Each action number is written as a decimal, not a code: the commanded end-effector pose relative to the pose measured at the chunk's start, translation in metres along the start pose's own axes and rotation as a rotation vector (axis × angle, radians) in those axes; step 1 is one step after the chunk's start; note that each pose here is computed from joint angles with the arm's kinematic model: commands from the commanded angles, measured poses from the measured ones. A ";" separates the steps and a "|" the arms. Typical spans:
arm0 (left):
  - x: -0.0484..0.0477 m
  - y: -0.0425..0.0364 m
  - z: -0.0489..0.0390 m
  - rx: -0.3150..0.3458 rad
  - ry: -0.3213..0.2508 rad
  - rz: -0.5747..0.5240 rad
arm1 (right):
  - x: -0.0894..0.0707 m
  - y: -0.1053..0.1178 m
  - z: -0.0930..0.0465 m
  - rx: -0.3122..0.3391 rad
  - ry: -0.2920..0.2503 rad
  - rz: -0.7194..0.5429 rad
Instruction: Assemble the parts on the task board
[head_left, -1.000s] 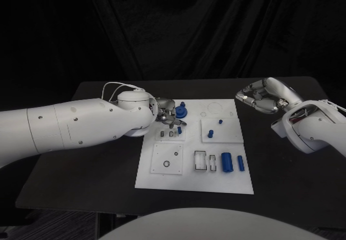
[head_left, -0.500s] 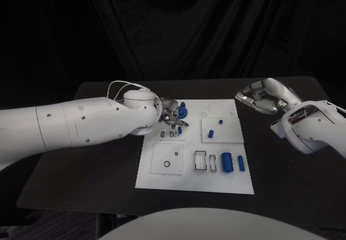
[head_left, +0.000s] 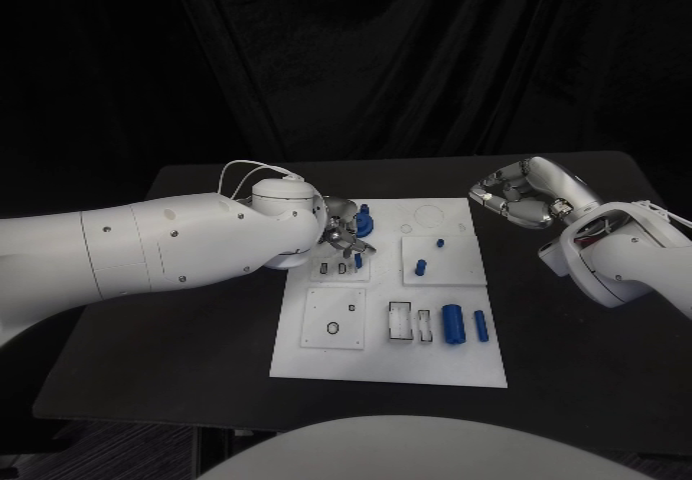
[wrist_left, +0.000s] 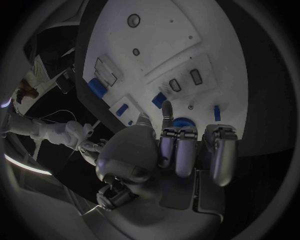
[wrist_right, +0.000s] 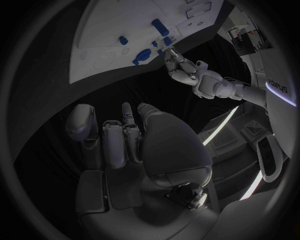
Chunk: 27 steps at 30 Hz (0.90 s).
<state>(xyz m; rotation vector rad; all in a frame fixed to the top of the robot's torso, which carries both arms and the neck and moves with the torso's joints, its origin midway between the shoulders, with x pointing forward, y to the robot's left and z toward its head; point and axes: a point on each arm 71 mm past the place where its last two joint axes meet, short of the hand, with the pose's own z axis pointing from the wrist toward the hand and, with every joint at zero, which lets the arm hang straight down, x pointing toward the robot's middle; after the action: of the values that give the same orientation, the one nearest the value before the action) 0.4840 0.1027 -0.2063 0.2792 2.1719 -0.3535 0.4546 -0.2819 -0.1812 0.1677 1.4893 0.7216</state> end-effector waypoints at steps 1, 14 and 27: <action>0.0026 -0.0011 0.0014 -0.005 0.019 0.009 | 0.000 -0.001 0.000 0.012 -0.010 0.000; 0.0082 -0.0001 0.0057 -0.023 0.030 0.006 | 0.002 0.001 0.000 -0.005 -0.008 -0.011; 0.0134 -0.0026 0.0088 -0.008 0.017 -0.012 | 0.003 0.000 -0.001 -0.012 -0.001 -0.024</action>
<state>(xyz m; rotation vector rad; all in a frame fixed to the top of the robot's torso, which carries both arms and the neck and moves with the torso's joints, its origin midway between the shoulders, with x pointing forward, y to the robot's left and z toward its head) 0.4827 0.1006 -0.2222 0.2681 2.2059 -0.3258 0.4542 -0.2798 -0.1837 0.1483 1.4913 0.7206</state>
